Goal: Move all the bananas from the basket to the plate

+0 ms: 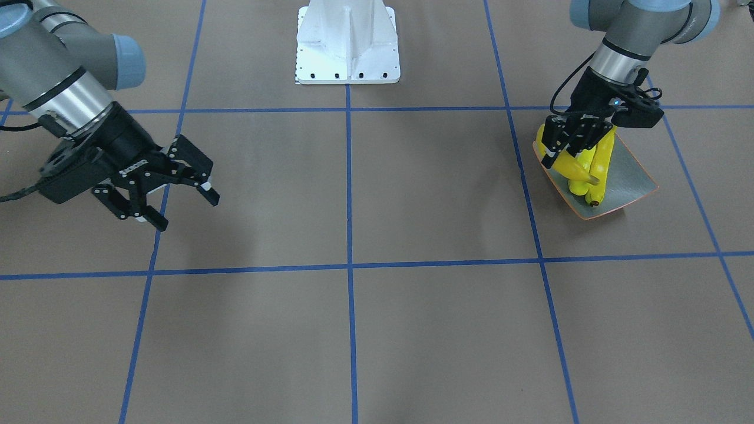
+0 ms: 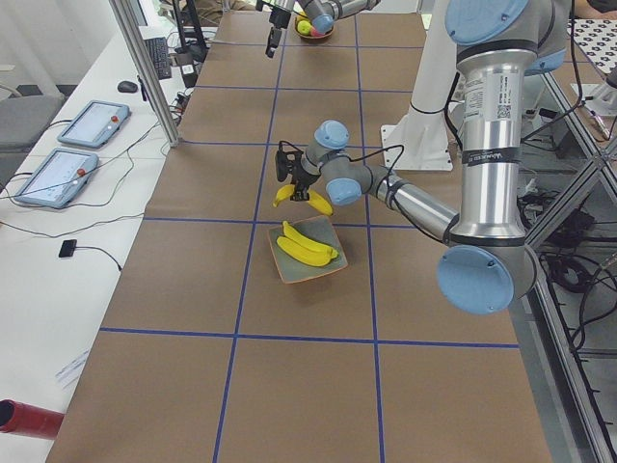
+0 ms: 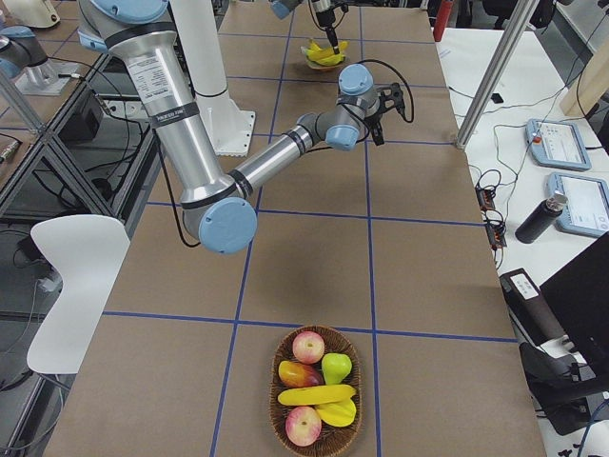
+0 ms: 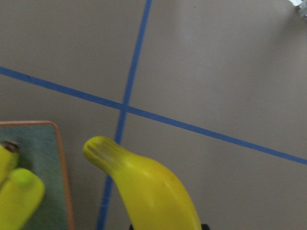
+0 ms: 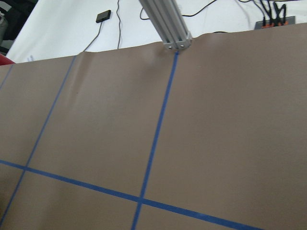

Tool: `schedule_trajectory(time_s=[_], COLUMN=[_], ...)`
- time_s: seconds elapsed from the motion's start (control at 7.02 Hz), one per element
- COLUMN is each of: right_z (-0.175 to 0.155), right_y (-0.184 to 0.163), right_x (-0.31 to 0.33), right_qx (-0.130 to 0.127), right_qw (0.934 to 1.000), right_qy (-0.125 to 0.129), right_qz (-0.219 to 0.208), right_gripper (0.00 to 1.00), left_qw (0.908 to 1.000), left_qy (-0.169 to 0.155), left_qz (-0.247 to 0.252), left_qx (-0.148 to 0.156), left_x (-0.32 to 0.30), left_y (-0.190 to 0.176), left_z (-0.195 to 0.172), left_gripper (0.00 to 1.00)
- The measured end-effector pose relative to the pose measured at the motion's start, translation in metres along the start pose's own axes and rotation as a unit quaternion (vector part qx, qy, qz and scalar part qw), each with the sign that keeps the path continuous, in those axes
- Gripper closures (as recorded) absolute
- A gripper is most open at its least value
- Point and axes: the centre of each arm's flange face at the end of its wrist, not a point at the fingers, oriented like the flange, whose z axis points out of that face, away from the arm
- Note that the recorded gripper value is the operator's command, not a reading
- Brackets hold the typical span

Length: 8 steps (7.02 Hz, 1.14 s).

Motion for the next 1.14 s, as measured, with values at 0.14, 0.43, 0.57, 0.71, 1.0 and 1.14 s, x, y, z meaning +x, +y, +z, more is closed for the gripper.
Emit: schedule_trajectory(time_s=[0.14, 0.43, 0.57, 0.71, 1.0, 1.14], right_z=[-0.018, -0.043, -0.047, -0.047, -0.042, -0.041], right_y=[-0.003, -0.003, -0.001, 0.000, 0.000, 0.000], right_x=[0.045, 0.108, 0.121, 0.127, 0.136, 0.138], right_qx=[-0.013, -0.040, -0.046, -0.049, -0.053, -0.054], right_qw=[0.9994, 0.9957, 0.9946, 0.9941, 0.9937, 0.9936], right_qy=[0.024, 0.059, 0.066, 0.070, 0.075, 0.076], right_qz=[-0.022, -0.059, -0.066, -0.067, -0.065, -0.064], right_gripper=[0.00, 0.00, 0.00, 0.00, 0.00, 0.00], left_qw=[0.9984, 0.9913, 0.9891, 0.9881, 0.9876, 0.9875], left_qy=[-0.040, -0.091, -0.100, -0.101, -0.094, -0.093], left_qz=[0.041, 0.095, 0.108, 0.115, 0.124, 0.126], left_qx=[0.002, -0.003, -0.007, -0.012, -0.018, -0.019], left_x=[-0.014, -0.030, -0.031, -0.027, -0.016, -0.014], left_y=[0.000, 0.001, 0.003, 0.008, 0.015, 0.016], left_z=[0.008, 0.022, 0.027, 0.030, 0.034, 0.036], left_gripper=[1.00, 1.00, 0.73, 0.44, 0.16, 0.09])
